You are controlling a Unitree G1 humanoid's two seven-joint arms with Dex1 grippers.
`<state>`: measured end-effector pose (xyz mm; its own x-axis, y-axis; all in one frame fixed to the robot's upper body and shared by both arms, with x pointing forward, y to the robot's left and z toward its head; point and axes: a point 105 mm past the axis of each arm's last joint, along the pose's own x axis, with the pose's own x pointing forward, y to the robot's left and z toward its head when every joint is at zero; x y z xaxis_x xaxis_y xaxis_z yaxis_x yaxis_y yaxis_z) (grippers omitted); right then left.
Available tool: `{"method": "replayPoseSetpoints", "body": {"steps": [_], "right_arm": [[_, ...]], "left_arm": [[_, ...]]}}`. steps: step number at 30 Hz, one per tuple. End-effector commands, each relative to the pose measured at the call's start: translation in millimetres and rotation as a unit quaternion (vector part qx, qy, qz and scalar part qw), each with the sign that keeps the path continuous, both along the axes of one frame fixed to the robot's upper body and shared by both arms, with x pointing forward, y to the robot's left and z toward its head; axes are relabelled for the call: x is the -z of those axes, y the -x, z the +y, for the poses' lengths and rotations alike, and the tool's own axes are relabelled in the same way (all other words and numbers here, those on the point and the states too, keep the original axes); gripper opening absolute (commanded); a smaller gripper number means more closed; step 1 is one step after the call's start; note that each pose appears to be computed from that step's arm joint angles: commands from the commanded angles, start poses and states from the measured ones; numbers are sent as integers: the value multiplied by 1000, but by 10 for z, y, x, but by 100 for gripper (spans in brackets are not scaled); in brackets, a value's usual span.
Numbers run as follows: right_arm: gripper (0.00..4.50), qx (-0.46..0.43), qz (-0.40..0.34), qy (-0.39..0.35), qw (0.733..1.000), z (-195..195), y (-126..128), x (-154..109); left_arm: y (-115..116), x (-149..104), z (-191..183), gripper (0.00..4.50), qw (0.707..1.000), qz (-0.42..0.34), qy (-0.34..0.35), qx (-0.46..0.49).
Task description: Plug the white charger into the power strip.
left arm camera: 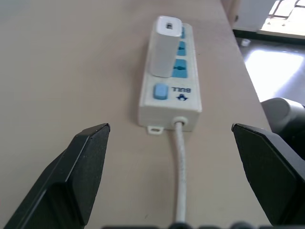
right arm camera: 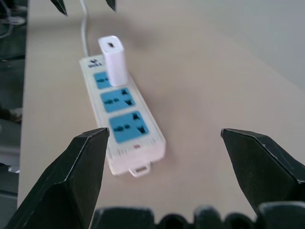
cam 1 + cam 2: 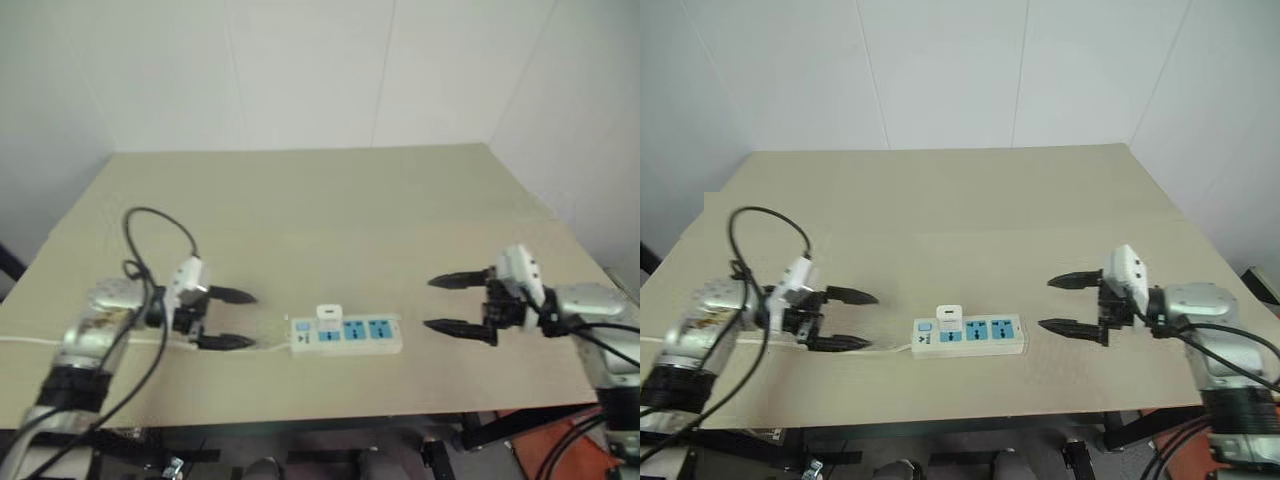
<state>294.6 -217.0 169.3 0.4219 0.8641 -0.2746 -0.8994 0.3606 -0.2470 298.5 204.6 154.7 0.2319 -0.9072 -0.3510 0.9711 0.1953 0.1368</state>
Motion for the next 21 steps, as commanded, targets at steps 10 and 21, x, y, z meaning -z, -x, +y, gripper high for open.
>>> {"method": "replayPoseSetpoints", "body": {"steps": [10, 21], "right_arm": [[450, 111, -19, 40, 993, -502, 126, -235], [450, 98, -19, 45, 994, -429, 174, -254]], "left_arm": [[175, -180, 259, 448, 998, -29, 11, -62], [179, -158, 133, 448, 998, -23, 25, -48]]}}
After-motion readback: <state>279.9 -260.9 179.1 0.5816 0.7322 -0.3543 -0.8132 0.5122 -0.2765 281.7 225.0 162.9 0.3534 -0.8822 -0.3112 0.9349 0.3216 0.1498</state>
